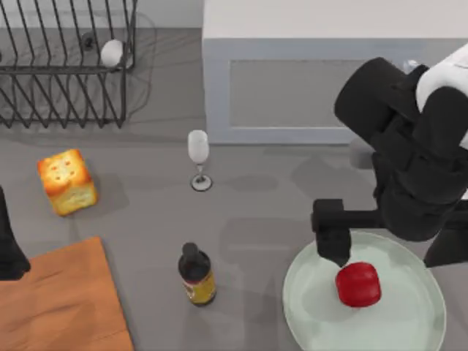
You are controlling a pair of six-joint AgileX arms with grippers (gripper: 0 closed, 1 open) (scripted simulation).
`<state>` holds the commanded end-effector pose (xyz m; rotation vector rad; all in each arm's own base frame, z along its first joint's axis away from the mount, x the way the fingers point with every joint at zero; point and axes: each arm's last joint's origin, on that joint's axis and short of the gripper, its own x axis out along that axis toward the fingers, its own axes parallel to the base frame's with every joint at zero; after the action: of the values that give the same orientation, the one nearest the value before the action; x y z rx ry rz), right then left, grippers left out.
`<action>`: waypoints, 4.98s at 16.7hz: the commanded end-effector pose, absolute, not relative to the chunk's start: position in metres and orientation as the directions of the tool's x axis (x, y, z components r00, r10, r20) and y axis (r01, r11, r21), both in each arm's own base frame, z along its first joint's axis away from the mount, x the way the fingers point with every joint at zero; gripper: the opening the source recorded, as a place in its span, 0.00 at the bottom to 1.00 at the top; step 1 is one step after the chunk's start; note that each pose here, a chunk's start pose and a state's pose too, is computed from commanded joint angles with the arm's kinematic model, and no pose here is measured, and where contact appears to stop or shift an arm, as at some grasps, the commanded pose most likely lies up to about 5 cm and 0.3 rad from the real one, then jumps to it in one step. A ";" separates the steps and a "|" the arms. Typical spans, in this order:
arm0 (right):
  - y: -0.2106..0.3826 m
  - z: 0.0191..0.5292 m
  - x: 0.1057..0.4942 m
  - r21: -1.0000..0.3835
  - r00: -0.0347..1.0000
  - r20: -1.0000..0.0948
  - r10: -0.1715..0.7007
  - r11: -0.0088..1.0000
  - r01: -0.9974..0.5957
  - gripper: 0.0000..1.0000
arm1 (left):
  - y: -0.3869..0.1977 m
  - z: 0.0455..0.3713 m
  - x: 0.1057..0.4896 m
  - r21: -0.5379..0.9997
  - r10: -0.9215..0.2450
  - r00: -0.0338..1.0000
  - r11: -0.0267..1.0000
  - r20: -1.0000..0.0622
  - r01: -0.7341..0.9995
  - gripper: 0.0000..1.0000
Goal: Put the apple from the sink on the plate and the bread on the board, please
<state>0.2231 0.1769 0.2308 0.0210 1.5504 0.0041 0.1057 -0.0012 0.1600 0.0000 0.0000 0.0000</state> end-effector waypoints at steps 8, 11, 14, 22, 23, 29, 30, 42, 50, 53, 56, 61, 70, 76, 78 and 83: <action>0.092 0.247 0.183 0.221 0.438 -0.872 0.218 0.974 -0.044 1.00 | -0.001 0.160 0.106 0.000 0.000 1.000 1.000 0.000 0.000 1.00; 0.056 0.241 0.153 0.250 0.678 -0.693 0.246 0.964 -0.095 1.00 | -0.001 0.160 0.106 0.000 0.000 1.000 1.000 0.000 0.000 1.00; 0.029 0.222 0.126 0.208 0.866 -0.456 0.204 0.971 -0.120 1.00 | -0.001 0.160 0.106 0.000 0.000 1.000 1.000 0.000 0.000 1.00; 0.000 0.162 0.106 0.009 1.000 -0.015 0.009 1.000 -0.009 1.00 | -0.001 0.160 0.106 0.000 0.000 1.000 1.000 0.000 0.000 1.00; -0.001 0.160 0.106 0.001 1.000 -0.002 0.001 1.000 -0.001 1.00 | -0.001 0.160 0.106 0.000 0.000 1.000 1.000 0.000 0.000 1.00; -0.001 0.160 0.106 0.000 1.000 0.000 0.000 1.000 0.000 1.00 | -0.001 0.160 0.106 0.000 0.000 1.000 1.000 0.000 0.000 1.00; -0.001 0.160 0.106 0.000 1.000 0.000 0.000 1.000 0.000 1.00 | -0.001 0.162 0.106 0.006 -0.001 1.000 1.000 -0.008 0.001 1.00; -0.001 0.160 0.106 0.000 1.000 0.000 0.000 1.000 0.000 1.00 | -0.010 0.252 0.181 0.322 -0.044 0.787 0.897 -0.615 0.302 1.00; -0.001 0.160 0.106 0.000 1.000 0.000 0.000 1.000 0.000 1.00 | -0.031 0.240 0.320 0.221 -0.032 0.309 0.631 -0.950 0.744 1.00; -0.001 0.160 0.106 0.000 1.000 0.000 0.000 1.000 0.000 1.00 | -0.039 0.216 0.358 0.118 -0.018 0.151 0.533 -0.988 0.838 1.00; -0.001 0.160 0.106 0.000 1.000 0.000 0.000 1.000 0.000 1.00 | -0.045 0.194 0.381 0.035 -0.005 0.042 0.464 -0.999 0.885 1.00; -0.001 0.160 0.106 0.000 1.000 0.000 0.000 1.000 0.000 1.00 | -0.047 0.184 0.390 0.000 0.000 0.000 0.436 -1.000 0.900 1.00; -0.001 0.160 0.106 0.000 1.000 0.000 0.000 1.000 0.000 1.00 | -0.047 0.130 0.392 0.009 -0.001 0.011 0.437 -1.000 0.899 1.00; -0.001 0.160 0.106 0.000 1.000 0.000 0.000 1.000 0.000 1.00 | -0.047 0.114 0.390 0.000 0.000 0.000 0.436 -1.000 0.900 1.00; -0.001 0.160 0.106 0.000 1.000 0.000 0.000 1.000 0.000 1.00 | -0.047 0.114 0.390 0.000 0.000 0.000 0.436 -1.000 0.900 0.85; -0.001 0.160 0.106 0.000 1.000 0.000 0.000 1.000 0.000 1.00 | -0.047 0.114 0.390 0.000 0.000 0.000 0.436 -1.000 0.900 0.47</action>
<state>0.1057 -0.0012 0.1600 0.0000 0.0000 0.0000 0.3900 -0.0469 0.1145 0.8713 1.3900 -0.8710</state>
